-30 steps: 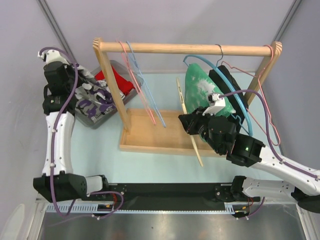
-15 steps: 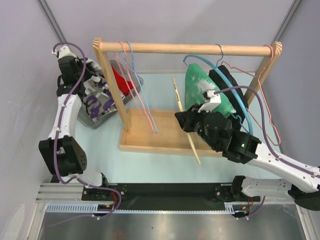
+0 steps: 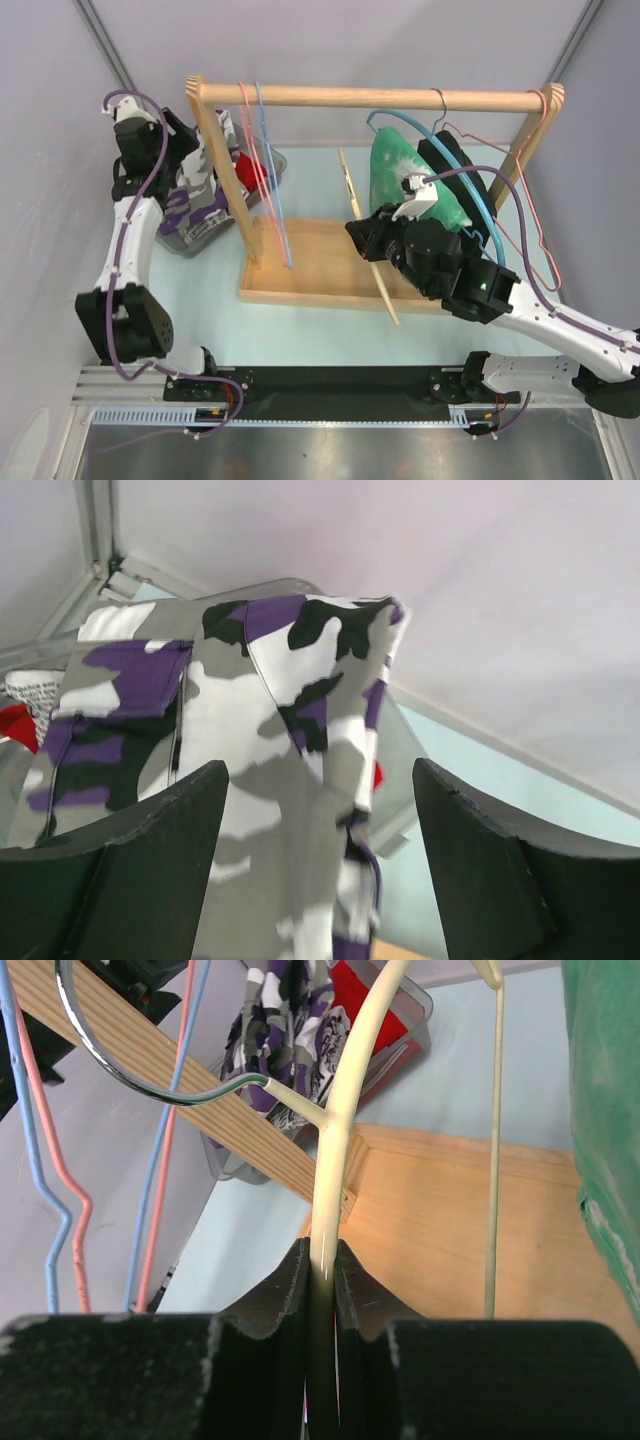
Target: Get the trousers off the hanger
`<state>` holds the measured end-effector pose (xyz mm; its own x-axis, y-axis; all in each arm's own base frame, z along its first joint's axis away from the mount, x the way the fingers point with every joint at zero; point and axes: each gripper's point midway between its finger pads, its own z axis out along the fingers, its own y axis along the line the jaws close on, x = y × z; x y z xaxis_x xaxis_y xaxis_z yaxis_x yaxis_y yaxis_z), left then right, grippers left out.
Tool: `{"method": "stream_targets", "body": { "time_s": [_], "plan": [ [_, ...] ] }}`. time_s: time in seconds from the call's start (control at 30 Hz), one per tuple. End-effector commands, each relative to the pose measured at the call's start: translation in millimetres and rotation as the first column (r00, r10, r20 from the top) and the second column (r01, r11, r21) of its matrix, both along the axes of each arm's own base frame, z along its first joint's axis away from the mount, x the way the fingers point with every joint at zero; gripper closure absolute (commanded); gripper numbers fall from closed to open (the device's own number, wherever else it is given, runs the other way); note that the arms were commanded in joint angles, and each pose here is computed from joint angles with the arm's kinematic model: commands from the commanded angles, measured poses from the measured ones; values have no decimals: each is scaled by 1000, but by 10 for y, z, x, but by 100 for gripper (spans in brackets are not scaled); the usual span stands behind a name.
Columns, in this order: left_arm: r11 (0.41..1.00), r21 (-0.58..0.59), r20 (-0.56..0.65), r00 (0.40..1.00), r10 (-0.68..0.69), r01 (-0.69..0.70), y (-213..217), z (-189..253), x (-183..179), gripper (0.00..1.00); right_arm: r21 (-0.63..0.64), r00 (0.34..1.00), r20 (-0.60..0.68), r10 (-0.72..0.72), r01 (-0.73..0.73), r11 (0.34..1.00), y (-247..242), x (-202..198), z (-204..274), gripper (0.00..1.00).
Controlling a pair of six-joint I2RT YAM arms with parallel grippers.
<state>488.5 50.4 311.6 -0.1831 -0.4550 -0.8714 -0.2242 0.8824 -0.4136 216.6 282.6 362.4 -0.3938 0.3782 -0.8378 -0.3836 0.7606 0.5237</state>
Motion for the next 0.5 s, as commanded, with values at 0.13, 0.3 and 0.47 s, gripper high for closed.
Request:
{"method": "stream_targets", "body": {
  "time_s": [0.13,0.3,0.47],
  "plan": [
    [989,-88,208,973,-100,120,-491,631,-899,20,95,997,73,17,-24,995,-43,-43,542,100],
    [967,-92,303,932,-200,238,-890,755,-1533,20,102,995,91,33,-42,994,5,-74,663,100],
    [953,-77,330,910,-252,292,-1008,713,-2013,21,119,990,126,57,-72,990,81,-130,899,100]
  ]
}}
